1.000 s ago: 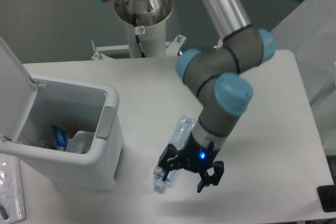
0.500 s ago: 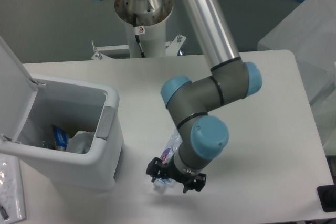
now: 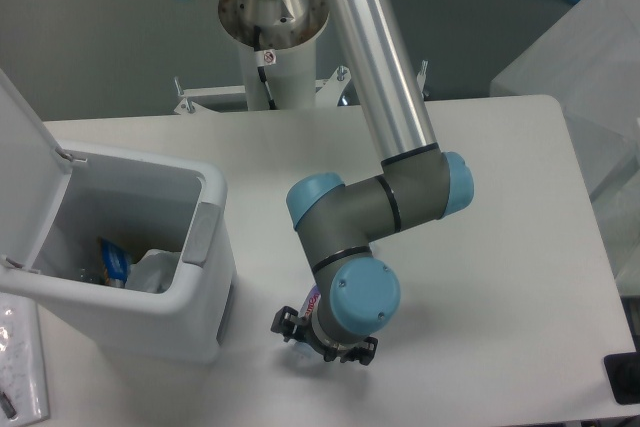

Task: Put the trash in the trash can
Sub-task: 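Lower the gripper around the clear water bottle and close on it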

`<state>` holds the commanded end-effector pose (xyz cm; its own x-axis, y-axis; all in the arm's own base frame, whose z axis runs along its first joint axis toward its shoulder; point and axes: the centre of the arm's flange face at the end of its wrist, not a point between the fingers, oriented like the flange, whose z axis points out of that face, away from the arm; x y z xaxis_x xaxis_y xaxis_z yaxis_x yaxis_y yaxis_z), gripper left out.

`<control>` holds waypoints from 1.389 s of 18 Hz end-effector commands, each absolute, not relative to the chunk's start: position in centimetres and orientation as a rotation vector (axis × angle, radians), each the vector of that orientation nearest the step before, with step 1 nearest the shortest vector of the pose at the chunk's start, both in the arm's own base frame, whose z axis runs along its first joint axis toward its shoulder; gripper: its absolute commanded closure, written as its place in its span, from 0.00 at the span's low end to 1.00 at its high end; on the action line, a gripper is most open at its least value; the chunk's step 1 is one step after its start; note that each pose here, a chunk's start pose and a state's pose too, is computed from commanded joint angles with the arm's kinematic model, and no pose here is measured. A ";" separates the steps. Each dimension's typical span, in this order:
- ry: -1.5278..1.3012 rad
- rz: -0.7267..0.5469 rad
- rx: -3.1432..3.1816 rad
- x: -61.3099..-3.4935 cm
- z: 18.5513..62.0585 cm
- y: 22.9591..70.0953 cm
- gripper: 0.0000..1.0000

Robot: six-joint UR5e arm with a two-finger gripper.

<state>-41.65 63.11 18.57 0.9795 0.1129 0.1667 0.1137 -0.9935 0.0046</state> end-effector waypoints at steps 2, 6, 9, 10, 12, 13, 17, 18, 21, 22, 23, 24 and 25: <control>-0.181 -0.264 -3.122 -41.7 18.4 63.1 0.13; -0.181 -0.259 -3.119 -41.7 18.6 63.2 0.42; -0.180 -0.256 -3.112 -41.8 18.9 63.3 0.62; -0.180 -0.256 -3.110 -41.8 19.0 63.3 0.66; -0.179 -0.256 -3.108 -41.7 19.2 63.3 0.73; -0.179 -0.254 -3.107 -41.7 19.3 63.3 0.74; -0.176 -0.231 -3.086 -41.7 21.2 63.3 0.76; -0.173 -0.218 -3.074 -41.7 22.2 63.4 0.77; -0.185 -0.229 -2.987 -42.2 25.8 63.3 0.81; -0.196 -0.234 -2.955 -42.7 27.2 63.0 0.83; -0.202 -0.235 -2.920 -43.0 28.8 62.7 0.83; -0.209 -0.236 -2.889 -43.4 30.2 62.4 0.84; -0.216 -0.237 -2.855 -43.7 31.6 62.0 0.84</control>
